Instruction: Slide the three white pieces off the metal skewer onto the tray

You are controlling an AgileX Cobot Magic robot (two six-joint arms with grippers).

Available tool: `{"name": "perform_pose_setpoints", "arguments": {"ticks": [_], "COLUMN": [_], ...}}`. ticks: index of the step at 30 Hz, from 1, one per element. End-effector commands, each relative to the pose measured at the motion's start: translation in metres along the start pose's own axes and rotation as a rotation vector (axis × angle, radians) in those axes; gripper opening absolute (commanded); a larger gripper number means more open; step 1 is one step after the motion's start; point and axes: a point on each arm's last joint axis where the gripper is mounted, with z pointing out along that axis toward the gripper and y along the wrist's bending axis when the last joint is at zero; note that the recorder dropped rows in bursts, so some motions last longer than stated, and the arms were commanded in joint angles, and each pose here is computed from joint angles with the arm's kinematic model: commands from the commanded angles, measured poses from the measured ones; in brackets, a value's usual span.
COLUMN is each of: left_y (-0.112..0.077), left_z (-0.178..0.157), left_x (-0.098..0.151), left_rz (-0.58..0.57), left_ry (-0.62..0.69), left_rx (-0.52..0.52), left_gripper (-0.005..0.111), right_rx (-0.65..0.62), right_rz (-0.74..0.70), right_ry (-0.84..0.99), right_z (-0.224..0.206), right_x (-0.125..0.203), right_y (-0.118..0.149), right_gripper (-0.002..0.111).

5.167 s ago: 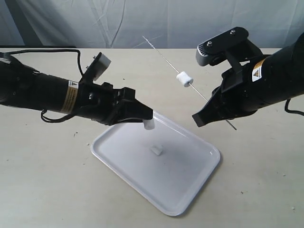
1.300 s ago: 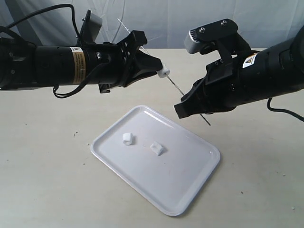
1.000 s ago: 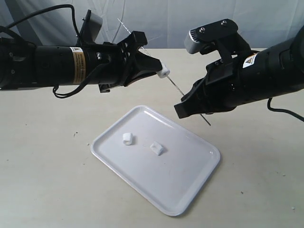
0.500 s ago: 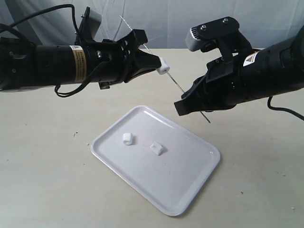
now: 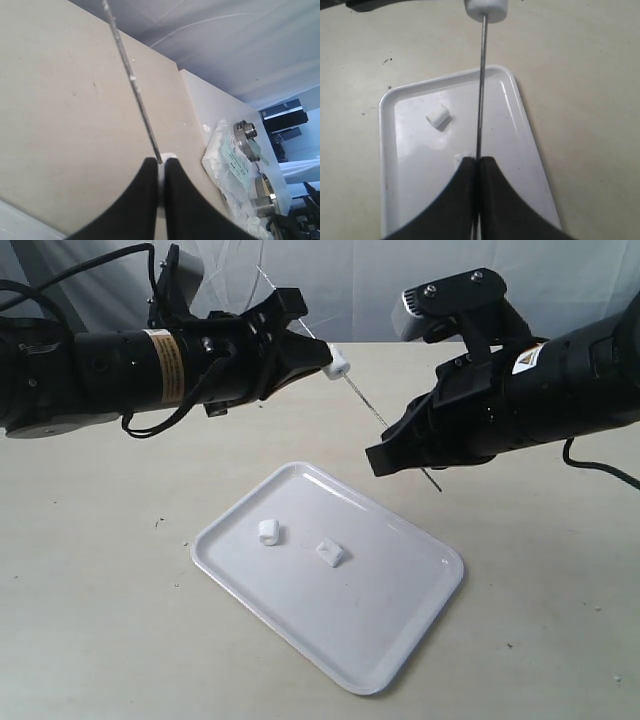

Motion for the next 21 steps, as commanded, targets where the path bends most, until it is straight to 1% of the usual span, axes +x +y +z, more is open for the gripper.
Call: {"name": "perform_pose_setpoints", "arguments": {"ticks": [1,12,15,21], "left_y": [0.004,0.015,0.016,0.017], "left_z": [-0.003,-0.009,-0.009,-0.010], "left_x": [-0.012,-0.024,-0.024,-0.028], "left_rz": [-0.012,-0.039,-0.016,-0.023], "left_ry": [-0.066,-0.116,-0.121,-0.160], "left_rx": [-0.052,-0.107,-0.120,-0.127], "left_gripper": [0.000,0.000,0.000,0.000], "right_rx": [-0.022,-0.032,-0.041,-0.052], "right_rz": [-0.010,-0.010,-0.009,-0.008], "right_ry": [0.055,0.072,0.090,0.109], "right_z": [0.001,0.000,0.000,0.000], "right_x": [0.005,0.007,0.008,0.010], "right_y": [0.001,0.002,0.003,0.004], "right_gripper": [-0.001,-0.001,-0.001,-0.001]}}
